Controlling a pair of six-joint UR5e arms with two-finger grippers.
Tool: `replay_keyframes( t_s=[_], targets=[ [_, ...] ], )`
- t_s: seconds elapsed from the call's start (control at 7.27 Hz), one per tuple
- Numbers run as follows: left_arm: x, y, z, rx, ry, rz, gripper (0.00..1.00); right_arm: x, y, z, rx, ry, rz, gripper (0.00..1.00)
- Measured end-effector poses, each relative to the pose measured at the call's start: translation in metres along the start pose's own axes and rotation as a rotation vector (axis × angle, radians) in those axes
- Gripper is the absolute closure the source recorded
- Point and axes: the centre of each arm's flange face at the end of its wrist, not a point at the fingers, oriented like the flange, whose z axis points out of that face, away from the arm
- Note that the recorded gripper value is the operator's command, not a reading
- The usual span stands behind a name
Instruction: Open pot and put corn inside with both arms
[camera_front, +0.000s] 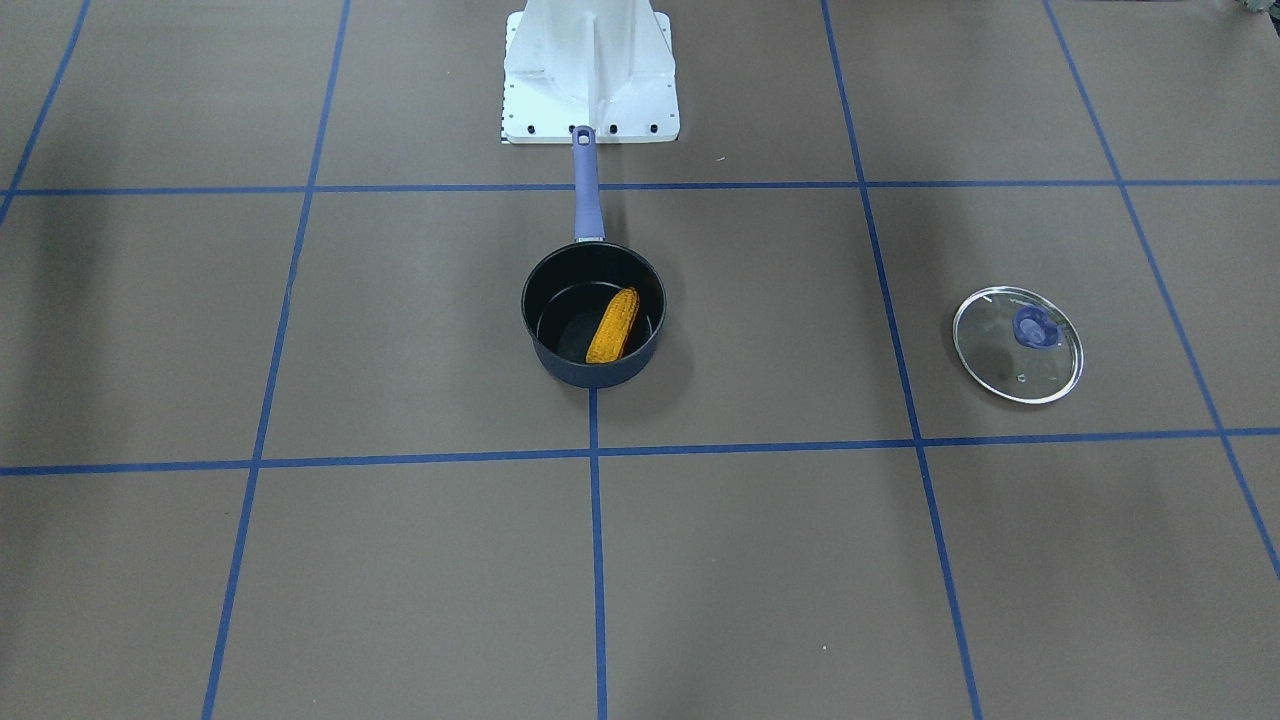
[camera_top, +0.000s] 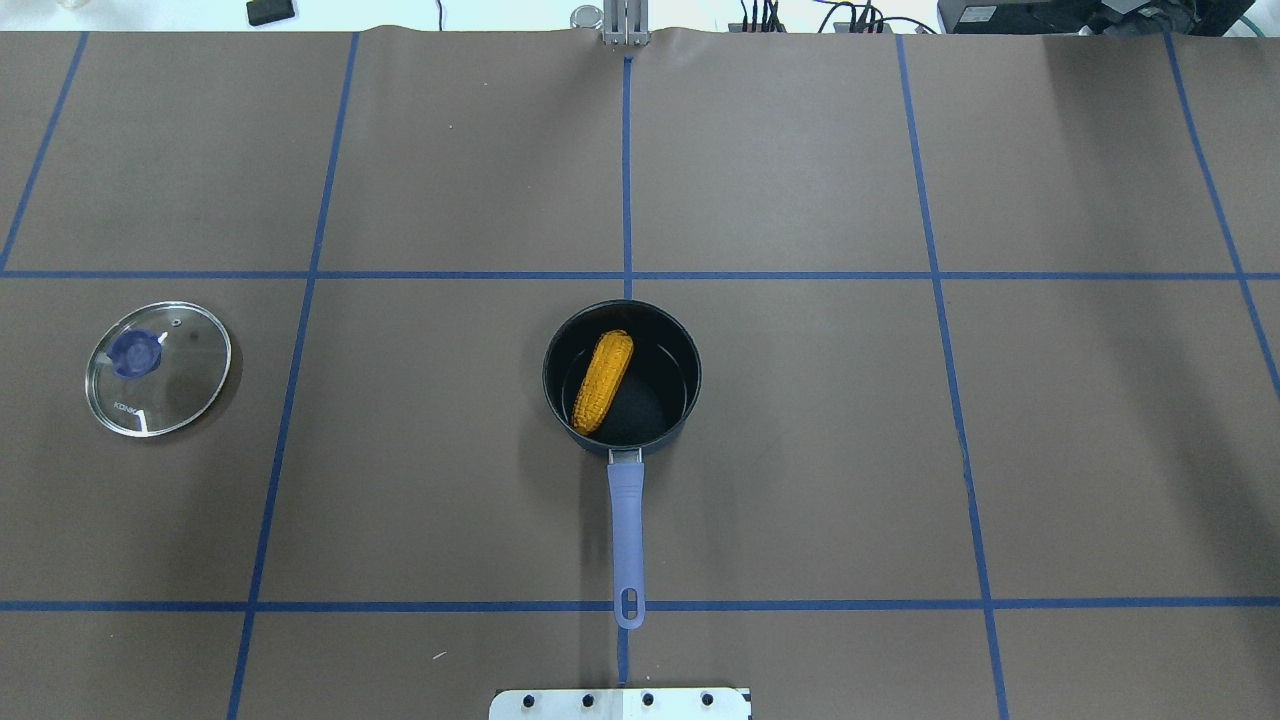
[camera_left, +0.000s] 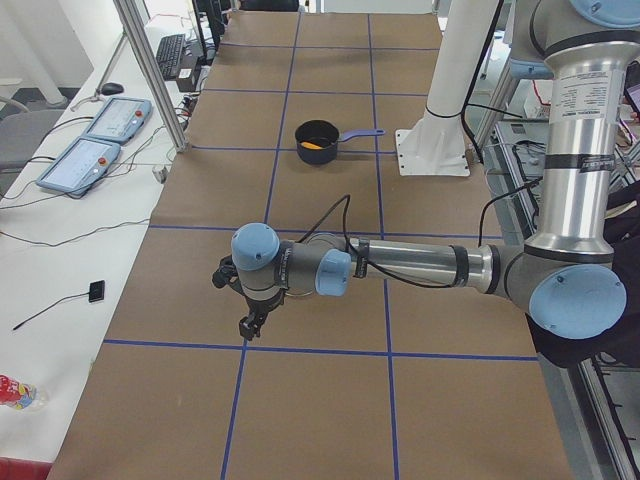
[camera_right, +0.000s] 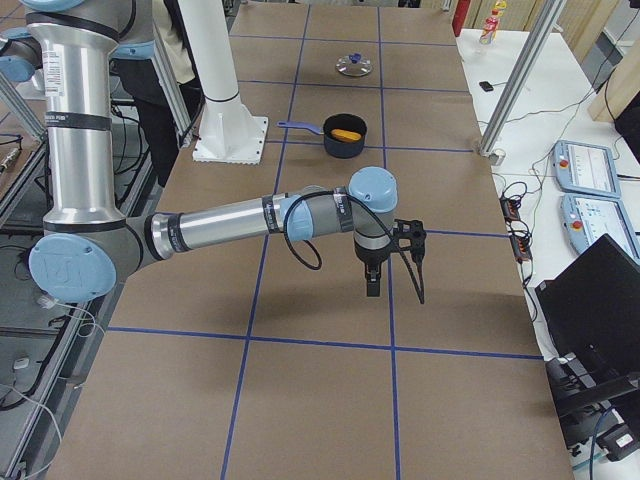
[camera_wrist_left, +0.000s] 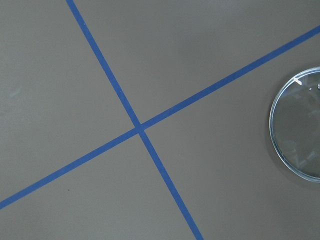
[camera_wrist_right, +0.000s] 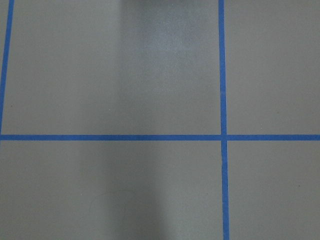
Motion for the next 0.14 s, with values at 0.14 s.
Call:
replay_keyframes(
  t_s=[0.14],
  targets=[
    [0.0002, 0.0, -0.0001, 0.0, 0.0, 0.0, 0.02, 0.0008, 0.0001, 0.0007, -0.001, 0.001, 0.002, 0.0]
  ],
)
